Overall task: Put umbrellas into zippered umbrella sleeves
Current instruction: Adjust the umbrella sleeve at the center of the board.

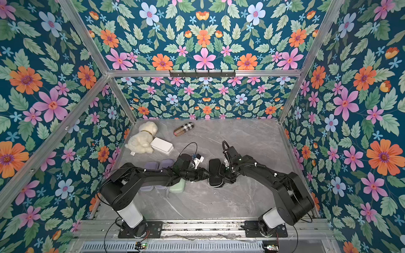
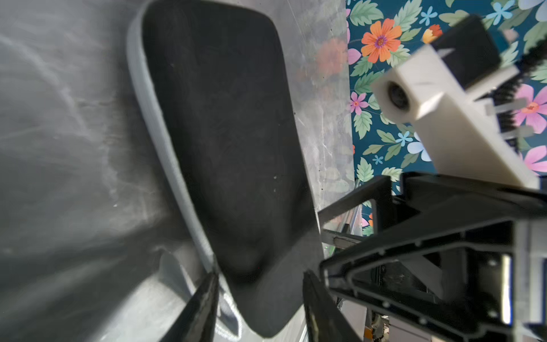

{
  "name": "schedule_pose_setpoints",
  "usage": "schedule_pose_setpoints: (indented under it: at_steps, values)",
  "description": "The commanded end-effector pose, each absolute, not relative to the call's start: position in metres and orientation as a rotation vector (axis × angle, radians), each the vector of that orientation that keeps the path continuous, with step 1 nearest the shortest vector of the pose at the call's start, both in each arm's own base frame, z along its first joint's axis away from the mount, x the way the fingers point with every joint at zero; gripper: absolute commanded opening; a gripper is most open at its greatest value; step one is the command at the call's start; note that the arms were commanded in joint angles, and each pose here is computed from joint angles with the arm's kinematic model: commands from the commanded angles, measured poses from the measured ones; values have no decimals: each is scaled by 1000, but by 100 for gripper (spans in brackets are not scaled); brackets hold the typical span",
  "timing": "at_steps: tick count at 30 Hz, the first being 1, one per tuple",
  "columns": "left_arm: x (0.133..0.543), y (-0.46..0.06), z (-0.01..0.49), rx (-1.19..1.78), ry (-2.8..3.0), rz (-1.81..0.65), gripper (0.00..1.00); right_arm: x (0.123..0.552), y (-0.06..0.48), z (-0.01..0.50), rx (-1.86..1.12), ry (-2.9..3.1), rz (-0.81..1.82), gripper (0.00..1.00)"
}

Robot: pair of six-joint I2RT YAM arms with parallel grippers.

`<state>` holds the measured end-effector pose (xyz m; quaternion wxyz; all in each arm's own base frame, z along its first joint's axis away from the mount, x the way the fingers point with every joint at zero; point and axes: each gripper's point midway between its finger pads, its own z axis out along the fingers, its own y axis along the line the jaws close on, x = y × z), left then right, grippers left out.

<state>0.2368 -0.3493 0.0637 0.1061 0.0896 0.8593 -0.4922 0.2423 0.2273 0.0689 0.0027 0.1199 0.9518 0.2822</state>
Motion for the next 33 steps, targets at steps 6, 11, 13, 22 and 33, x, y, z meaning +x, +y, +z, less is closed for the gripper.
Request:
schedule_pose_setpoints:
  at_steps: [6, 11, 13, 22, 33]
  values:
    - [232, -357, 66, 270, 2510, -1524, 37, 245, 234, 65, 363, 2981, 932, 60]
    - [227, -368, 58, 293, 2519, -1557, 36, 243, 251, 39, 381, 3022, 990, 65]
    - [225, -367, 52, 290, 2531, -1552, 36, 241, 247, 21, 433, 3050, 921, 68]
    - [215, -364, 39, 285, 2573, -1556, 34, 259, 271, 27, 411, 2930, 1115, 42]
    - [220, -341, 28, 339, 2665, -1348, 53, 233, 237, 73, 327, 2922, 1203, 70]
